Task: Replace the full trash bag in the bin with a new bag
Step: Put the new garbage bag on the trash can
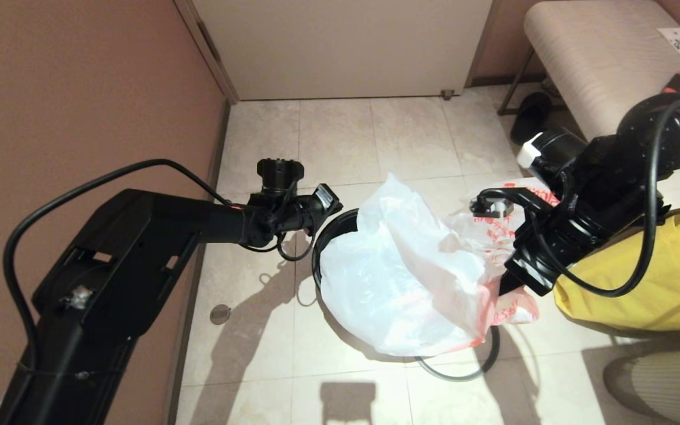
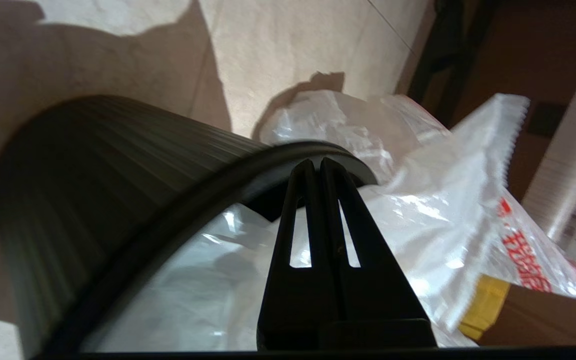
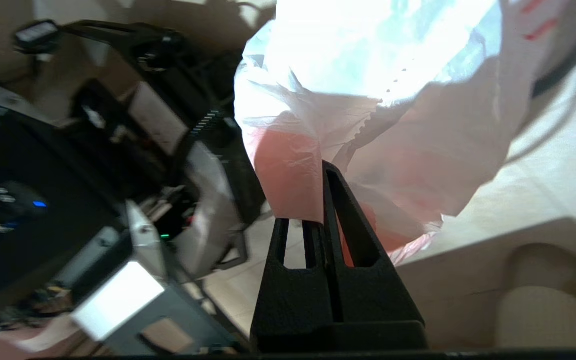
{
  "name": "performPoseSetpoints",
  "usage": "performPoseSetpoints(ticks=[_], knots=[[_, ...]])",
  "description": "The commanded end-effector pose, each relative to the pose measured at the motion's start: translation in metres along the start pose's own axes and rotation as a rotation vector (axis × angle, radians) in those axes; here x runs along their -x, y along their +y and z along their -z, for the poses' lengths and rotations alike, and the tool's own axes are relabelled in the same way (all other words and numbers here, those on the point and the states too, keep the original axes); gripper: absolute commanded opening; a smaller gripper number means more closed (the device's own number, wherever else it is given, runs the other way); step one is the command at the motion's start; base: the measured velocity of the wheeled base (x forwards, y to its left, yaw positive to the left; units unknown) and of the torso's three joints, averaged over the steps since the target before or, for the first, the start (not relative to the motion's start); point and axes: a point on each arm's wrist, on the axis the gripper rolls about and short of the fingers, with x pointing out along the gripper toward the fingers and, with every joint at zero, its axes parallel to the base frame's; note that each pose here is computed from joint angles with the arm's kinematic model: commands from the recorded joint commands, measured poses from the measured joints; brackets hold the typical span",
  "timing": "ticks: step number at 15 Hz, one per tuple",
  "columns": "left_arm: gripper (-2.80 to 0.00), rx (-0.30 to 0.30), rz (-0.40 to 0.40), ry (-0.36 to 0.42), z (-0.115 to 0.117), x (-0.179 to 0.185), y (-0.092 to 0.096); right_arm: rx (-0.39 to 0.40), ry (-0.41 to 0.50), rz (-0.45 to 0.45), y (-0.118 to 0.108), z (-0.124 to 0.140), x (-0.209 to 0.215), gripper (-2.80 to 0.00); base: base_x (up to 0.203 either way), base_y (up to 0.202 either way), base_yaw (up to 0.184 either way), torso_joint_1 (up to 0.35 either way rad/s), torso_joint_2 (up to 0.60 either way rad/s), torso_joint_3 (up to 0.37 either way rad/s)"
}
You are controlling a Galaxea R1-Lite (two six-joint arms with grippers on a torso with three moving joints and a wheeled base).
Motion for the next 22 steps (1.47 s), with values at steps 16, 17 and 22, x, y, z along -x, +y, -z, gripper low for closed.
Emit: performPoseSetpoints(ticks=[16, 17, 22], knots=[[-2.80, 0.016, -0.054, 0.088, 0.026, 0.124, -0.044, -0.081, -0.561, -0.227, -0.016, -0.050, 0.035, -2.80, 0.000, 0.000, 0.000, 0.000, 0.00, 0.000], [-2.80, 0.008, -0.033, 0.077, 0.029, 0.126, -0.045, -0.118, -0.616, -0.221, -0.017, -0.051, 0.047, -2.80, 0.000, 0.000, 0.000, 0.000, 0.00, 0.000], [-2.80, -0.010, 0.045, 0.037, 0.031, 0.081, -0.028, -0.274, -0.565, -0.437, 0.001, -0.031, 0.072, -2.80, 0.000, 0.000, 0.000, 0.000, 0.00, 0.000]])
